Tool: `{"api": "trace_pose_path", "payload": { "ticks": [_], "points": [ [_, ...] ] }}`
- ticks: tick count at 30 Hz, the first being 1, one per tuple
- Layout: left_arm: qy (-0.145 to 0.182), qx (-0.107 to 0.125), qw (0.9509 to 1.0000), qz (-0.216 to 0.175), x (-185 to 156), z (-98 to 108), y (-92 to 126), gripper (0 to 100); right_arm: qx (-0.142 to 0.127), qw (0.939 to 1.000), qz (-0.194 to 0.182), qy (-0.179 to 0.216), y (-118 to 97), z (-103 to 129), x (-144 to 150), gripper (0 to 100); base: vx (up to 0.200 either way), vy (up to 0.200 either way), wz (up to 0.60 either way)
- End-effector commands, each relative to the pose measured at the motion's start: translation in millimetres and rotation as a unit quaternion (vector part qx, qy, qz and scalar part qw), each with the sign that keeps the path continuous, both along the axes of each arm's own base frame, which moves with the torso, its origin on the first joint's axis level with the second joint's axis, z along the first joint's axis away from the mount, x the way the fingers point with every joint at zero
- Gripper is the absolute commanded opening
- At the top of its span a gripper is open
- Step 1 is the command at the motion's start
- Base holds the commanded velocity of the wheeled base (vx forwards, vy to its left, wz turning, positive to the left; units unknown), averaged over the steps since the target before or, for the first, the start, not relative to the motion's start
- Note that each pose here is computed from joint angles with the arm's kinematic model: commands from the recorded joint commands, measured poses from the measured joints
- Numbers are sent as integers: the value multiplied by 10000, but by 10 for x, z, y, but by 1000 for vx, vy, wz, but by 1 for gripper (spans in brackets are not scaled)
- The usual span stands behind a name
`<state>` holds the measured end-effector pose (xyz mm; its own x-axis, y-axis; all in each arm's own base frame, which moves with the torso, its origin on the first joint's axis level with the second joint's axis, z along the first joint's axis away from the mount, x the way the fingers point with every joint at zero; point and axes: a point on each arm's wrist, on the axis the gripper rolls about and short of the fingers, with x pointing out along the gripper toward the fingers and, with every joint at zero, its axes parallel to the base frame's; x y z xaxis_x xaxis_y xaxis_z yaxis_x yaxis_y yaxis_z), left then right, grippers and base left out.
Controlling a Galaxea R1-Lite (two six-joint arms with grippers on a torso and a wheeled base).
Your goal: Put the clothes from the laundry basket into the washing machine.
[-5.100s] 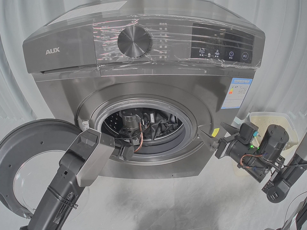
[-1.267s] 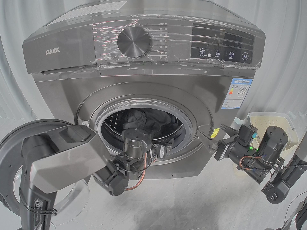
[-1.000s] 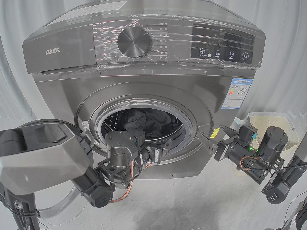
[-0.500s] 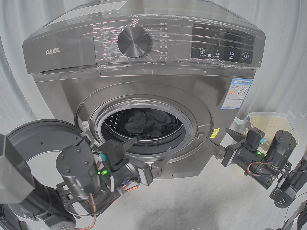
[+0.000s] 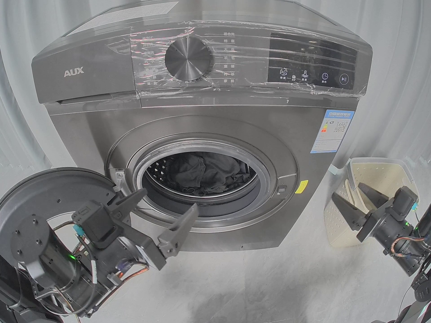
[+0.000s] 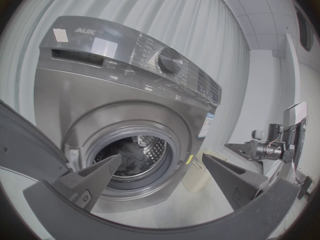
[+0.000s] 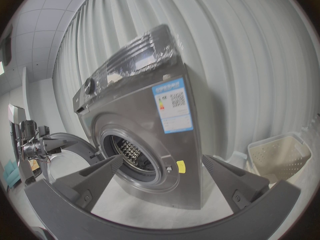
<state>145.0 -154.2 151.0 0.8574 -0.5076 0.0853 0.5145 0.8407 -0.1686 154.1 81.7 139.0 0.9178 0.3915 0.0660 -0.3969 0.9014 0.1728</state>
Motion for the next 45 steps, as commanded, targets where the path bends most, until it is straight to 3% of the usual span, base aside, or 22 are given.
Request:
{"api": "trace_pose_path", "payload": {
  "ticks": [1,6,12,16,20,23,26,28,30,32,35,37,41,44,45],
  "points": [
    [-162,55,9983,562,-18,48,312,100,179,9978,-362,-534,-222,177,-186,100,-200,0,0],
    [-239,121,9956,902,-59,51,521,100,46,9966,-512,-640,-311,227,-296,100,-200,0,0],
    [-192,177,9949,977,-192,-4,657,100,-539,9969,-543,-205,-457,141,-622,100,-100,0,0],
    [-222,111,9945,1022,-255,6,709,100,-621,9948,-801,-39,-548,98,-723,100,-50,0,0],
    [-348,17,9902,1354,-336,80,872,100,-706,9915,-1070,-201,-693,44,-1047,100,-200,0,0],
    [-455,9,9897,1358,-519,130,996,100,-711,9893,-1255,-220,-754,-31,-1218,100,-200,0,0],
    [-484,164,9890,1388,-622,124,1082,100,-687,9869,-1430,-303,-790,-68,-1326,100,-67,0,0],
    [-332,335,9857,1617,-702,72,1181,100,-668,9845,-1580,-374,-819,-60,-1448,100,0,0,0],
    [-230,344,9846,1698,-746,43,1223,100,-652,9840,-1606,-423,-832,-51,-1523,100,0,0,0],
    [-293,202,9846,1710,-856,40,1289,100,-665,9838,-1619,-386,-843,-87,-1586,100,-200,0,0],
    [-251,233,9843,1730,-950,-4,1347,100,-690,9827,-1689,-315,-853,-184,-1659,100,-200,0,0],
    [-72,354,9816,1873,-997,-70,1389,100,-682,9819,-1737,-341,-861,-238,-1716,100,-100,0,0],
    [43,334,9777,2074,-1164,-183,1487,100,-607,9794,-1861,-502,-870,-227,-1776,100,0,0,0],
    [177,330,9707,2373,-1311,-315,1560,100,-566,9795,-1865,-501,-869,-241,-1769,100,0,0,0],
    [162,345,9714,2345,-1369,-363,1576,100,-593,9794,-1877,-443,-868,-267,-1762,100,0,0,0]
  ]
}}
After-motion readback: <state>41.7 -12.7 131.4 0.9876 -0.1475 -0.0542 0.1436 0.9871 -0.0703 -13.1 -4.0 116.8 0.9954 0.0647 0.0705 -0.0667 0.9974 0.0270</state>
